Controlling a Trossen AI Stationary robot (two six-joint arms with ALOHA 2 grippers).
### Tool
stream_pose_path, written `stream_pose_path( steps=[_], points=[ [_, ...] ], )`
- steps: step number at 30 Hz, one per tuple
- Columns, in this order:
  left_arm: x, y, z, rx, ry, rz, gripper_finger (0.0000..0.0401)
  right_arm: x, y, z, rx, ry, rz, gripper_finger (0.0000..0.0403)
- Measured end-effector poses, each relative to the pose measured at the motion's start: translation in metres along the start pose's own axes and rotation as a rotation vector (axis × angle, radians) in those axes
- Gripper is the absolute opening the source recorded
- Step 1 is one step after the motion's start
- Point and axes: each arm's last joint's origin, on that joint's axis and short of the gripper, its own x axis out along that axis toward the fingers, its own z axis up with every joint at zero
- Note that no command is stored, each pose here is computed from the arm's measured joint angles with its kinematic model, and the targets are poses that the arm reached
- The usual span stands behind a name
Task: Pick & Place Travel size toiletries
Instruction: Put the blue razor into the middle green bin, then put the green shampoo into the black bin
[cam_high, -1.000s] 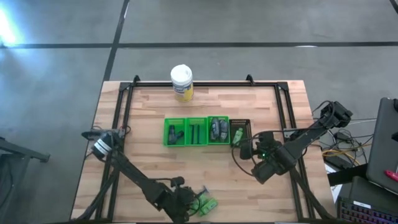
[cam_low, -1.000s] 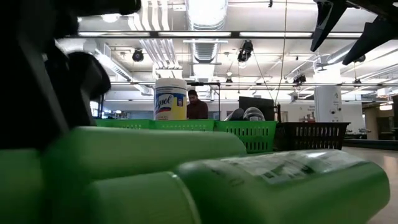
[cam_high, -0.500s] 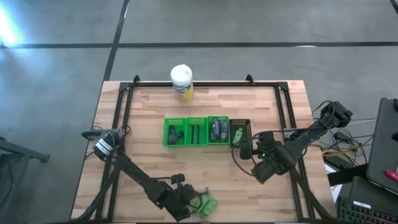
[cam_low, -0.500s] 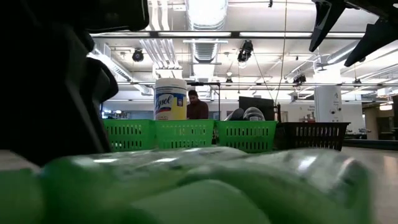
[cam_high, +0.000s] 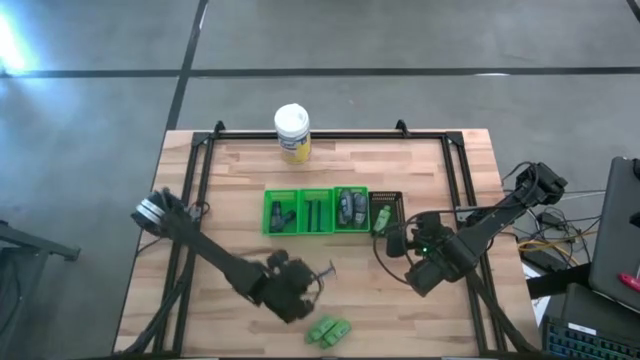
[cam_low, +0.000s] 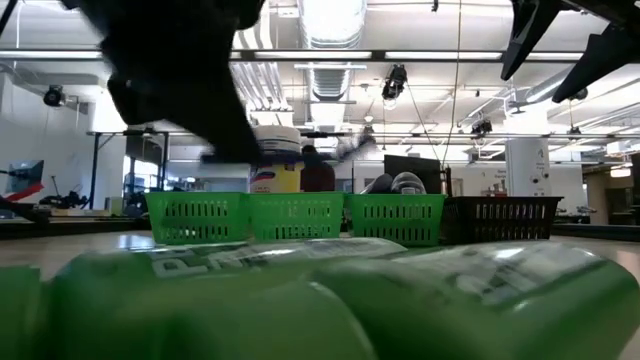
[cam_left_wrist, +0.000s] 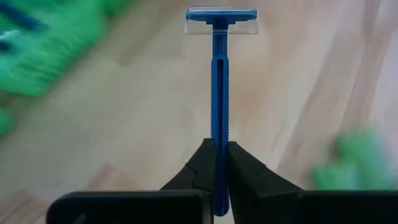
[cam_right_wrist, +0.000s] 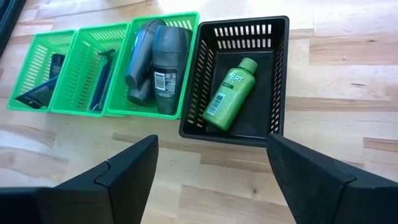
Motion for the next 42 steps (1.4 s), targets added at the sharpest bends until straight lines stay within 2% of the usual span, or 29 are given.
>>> stream_pose_path(
  steps=[4,7,10,13,16,20,28,36,42],
  points=[
    [-0.015,0.036,0.028,-0.315,-0.116,-0.016,0.0023,0.000,0.000,0.000,0.013,-0.001,0.000,0.0285],
    [-0.015,0.066,0.046,-0.487,-0.200,-0.055,0.0023,0.000,0.000,0.000,0.018,-0.007,0.005,0.0280],
    [-0.010,0.095,0.065,-0.620,-0.269,-0.073,0.0019,0.000,0.001,0.001,0.022,-0.029,0.022,0.0276],
    [0.005,0.122,0.074,-0.700,-0.262,-0.014,0.0019,0.000,0.001,0.002,0.023,-0.046,0.035,0.0272],
    [0.018,0.137,0.082,-0.775,-0.251,-0.007,0.0021,0.000,0.001,0.002,0.013,-0.047,0.036,0.0268],
    [0.035,0.148,0.084,-0.808,-0.234,0.034,0.0022,0.000,0.001,0.002,0.006,-0.048,0.036,0.0262],
    [0.047,0.147,0.079,-0.795,-0.188,0.054,0.0030,0.000,0.001,0.002,-0.001,-0.050,0.036,0.0252],
    [0.047,0.146,0.079,-0.796,-0.202,0.062,0.0116,0.000,0.001,0.002,-0.006,-0.052,0.035,0.0264],
    [0.044,0.142,0.077,-0.782,-0.155,0.016,0.0165,0.000,0.001,0.002,-0.006,-0.052,0.035,0.0284]
  ],
)
